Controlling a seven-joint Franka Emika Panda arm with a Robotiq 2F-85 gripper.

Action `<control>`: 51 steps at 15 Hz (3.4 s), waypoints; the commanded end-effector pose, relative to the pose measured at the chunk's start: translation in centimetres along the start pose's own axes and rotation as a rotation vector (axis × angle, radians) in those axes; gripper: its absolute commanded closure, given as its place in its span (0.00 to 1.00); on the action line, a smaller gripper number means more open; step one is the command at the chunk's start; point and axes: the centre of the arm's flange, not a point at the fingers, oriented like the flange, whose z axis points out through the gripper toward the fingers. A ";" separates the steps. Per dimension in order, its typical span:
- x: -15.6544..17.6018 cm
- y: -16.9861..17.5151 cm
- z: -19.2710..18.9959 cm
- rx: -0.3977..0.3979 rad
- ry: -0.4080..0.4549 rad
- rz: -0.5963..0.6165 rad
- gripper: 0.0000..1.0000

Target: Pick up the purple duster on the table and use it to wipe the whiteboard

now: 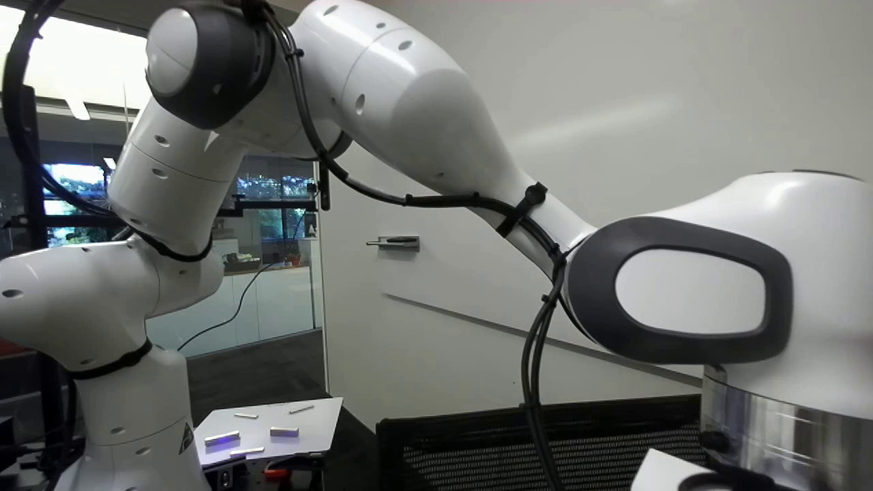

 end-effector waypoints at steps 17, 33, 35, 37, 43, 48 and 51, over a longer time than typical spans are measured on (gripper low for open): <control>3.8 -0.2 5.6 -0.047 -0.002 0.038 0.00; 5.8 0.1 9.4 -0.028 -0.001 0.017 0.00; 6.1 0.4 9.9 -0.037 0.007 0.021 0.00; 6.5 0.7 10.9 -0.041 0.014 0.024 0.00; 7.0 1.2 13.0 -0.047 0.021 0.024 0.04; 7.3 1.2 12.7 -0.054 0.025 0.017 0.47; 7.4 1.5 11.9 -0.061 0.027 0.017 0.68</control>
